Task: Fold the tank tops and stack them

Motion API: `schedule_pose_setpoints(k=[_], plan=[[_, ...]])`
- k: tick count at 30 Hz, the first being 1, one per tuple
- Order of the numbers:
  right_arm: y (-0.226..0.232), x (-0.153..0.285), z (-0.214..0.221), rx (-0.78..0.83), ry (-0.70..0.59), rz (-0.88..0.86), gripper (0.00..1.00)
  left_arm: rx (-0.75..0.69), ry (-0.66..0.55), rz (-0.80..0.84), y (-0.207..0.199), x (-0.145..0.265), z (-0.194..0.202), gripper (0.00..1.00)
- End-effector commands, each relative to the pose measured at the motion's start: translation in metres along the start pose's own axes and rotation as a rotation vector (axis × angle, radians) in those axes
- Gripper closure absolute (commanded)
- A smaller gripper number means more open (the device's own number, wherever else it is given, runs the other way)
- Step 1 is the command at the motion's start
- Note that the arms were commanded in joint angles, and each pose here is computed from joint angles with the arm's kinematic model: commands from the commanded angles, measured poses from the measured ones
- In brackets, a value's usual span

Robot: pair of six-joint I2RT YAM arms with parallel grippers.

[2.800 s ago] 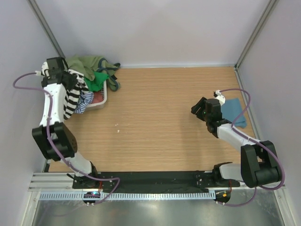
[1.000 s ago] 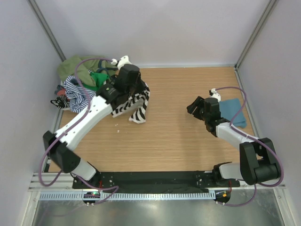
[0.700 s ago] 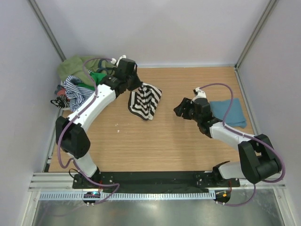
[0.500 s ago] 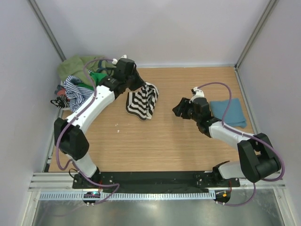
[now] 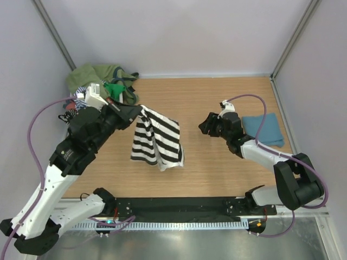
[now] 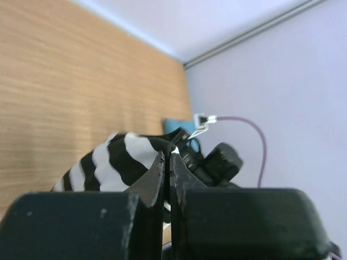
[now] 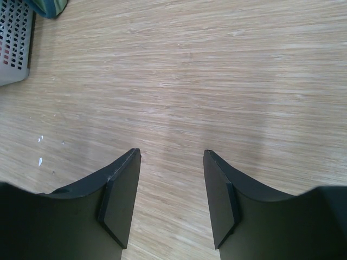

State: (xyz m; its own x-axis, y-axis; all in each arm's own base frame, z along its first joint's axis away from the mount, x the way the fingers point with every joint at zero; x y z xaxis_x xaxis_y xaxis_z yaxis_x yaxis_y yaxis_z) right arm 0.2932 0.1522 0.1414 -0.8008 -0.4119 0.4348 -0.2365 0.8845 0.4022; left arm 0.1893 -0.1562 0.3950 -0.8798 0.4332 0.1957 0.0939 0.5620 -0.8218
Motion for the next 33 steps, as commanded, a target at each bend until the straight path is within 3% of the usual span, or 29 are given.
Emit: schedule_pose_setpoints(k=[1,2,5,8,9,12,17,23,29,33], plan=[[0.010,-0.001,-0.023,0.028,-0.087,-0.029,0.44,0.013,-0.041,-0.043,0.000,-0.026,-0.003,1.00],[0.010,-0.001,-0.022,0.028,-0.085,-0.028,0.44,0.005,-0.025,-0.043,-0.003,-0.036,-0.001,1.00],[0.008,-0.001,-0.022,0.033,-0.086,-0.018,0.45,-0.050,0.062,-0.055,-0.008,-0.092,0.010,0.87],[0.010,0.000,-0.022,0.038,-0.087,-0.035,0.44,-0.085,0.202,-0.144,0.009,-0.154,0.018,0.33],[0.012,0.001,-0.022,0.042,-0.086,-0.051,0.44,-0.084,0.293,-0.237,0.025,-0.158,0.024,0.23],[0.024,0.003,-0.022,0.064,-0.080,-0.144,0.44,-0.140,0.346,-0.279,0.032,-0.170,0.018,0.23],[0.060,-0.007,-0.010,0.128,0.006,-0.339,0.44,-0.221,0.207,-0.286,0.047,-0.134,0.007,0.22],[0.104,-0.026,0.025,0.241,0.191,-0.436,0.45,-0.283,0.163,-0.395,0.091,-0.091,0.017,0.25],[0.150,-0.018,0.052,0.237,0.276,-0.427,0.56,-0.282,0.216,-0.465,0.139,-0.059,0.046,0.33],[0.162,0.002,0.080,0.198,0.352,-0.305,0.49,-0.241,0.266,-0.471,0.166,-0.036,0.069,0.32]])
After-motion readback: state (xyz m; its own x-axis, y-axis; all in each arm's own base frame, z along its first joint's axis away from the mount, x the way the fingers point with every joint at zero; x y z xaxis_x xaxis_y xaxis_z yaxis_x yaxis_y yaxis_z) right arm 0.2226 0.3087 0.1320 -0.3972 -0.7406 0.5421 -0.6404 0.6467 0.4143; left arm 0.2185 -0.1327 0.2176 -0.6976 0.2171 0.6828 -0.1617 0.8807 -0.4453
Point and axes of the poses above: each gripper's point midway between its finger pads, its own x axis back along the fingers, its own y axis along the line the jaws close on, z = x × y, the point moved 7 cm from there along x, back along the fingers, and after that the axes turned 5 degrees about x, right-handed, at the moved point
